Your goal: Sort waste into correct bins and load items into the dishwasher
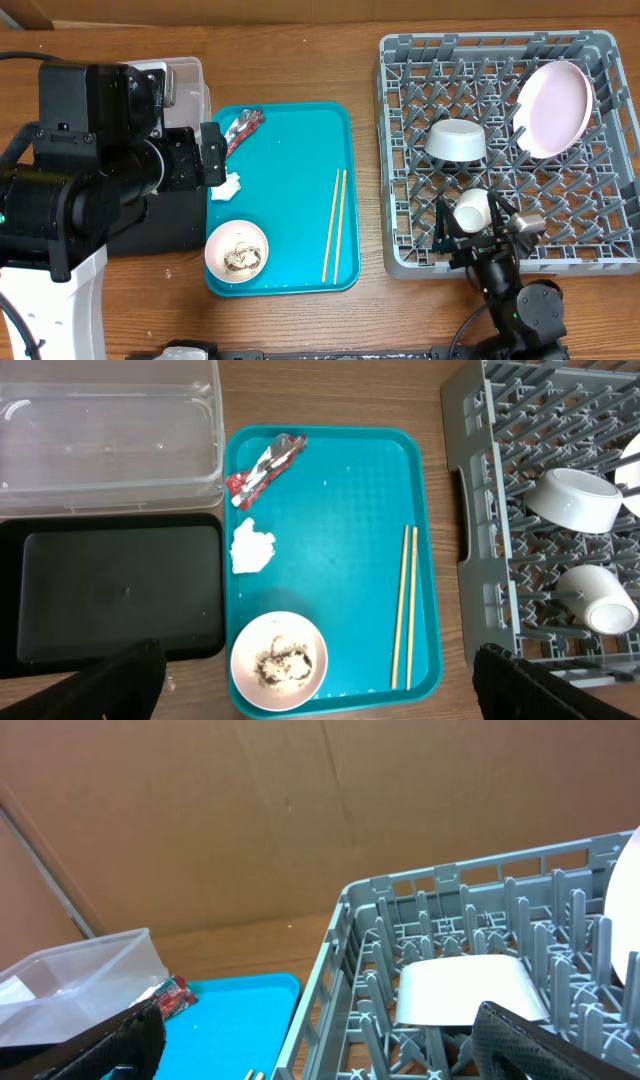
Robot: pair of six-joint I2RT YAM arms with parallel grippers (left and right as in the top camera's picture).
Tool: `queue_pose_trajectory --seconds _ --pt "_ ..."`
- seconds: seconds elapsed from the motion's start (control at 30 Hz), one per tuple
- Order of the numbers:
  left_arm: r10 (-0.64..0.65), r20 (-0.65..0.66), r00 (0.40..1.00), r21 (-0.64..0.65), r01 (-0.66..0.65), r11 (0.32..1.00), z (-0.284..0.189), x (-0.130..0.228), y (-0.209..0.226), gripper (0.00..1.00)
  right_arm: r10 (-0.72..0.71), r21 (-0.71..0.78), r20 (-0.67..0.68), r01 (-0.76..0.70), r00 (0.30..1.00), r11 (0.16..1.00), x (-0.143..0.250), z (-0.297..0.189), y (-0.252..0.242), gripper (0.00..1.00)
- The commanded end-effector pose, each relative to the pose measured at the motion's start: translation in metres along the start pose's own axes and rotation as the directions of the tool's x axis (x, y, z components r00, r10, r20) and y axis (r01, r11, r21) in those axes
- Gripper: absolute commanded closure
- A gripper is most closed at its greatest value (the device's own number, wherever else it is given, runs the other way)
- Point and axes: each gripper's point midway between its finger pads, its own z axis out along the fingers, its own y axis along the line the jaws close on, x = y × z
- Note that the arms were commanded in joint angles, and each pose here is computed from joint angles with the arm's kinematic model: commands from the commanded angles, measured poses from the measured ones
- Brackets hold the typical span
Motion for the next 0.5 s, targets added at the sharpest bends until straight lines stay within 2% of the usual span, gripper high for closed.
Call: queue_pose_trajectory --seconds 0.0,0.13,0.37,0.47 --pt "-0.015 0.007 1.000 -0.005 0.015 1.000 -0.001 -0.002 0.000 0.00 0.004 -0.015 0.043 -0.003 0.999 1.000 0.006 -0.005 -0.002 0.00" --pt "-0.015 0.007 1.000 -0.005 0.015 1.000 -0.001 -0.002 0.000 0.00 0.005 -0.020 0.055 -0.004 0.998 1.000 0.013 -0.004 -0.004 0.00" --pt "-0.015 0.007 1.000 -0.005 0.016 1.000 -0.001 -0.002 0.000 0.00 -0.002 0.001 -0.026 0.003 1.000 1.000 0.041 -0.002 -0.012 0.00" --pt "-0.015 0.007 1.000 -0.005 0.015 1.000 -0.001 -0.002 0.000 0.00 -0.002 -0.002 -0.024 0.002 1.000 1.000 0.040 -0.002 -0.011 0.00"
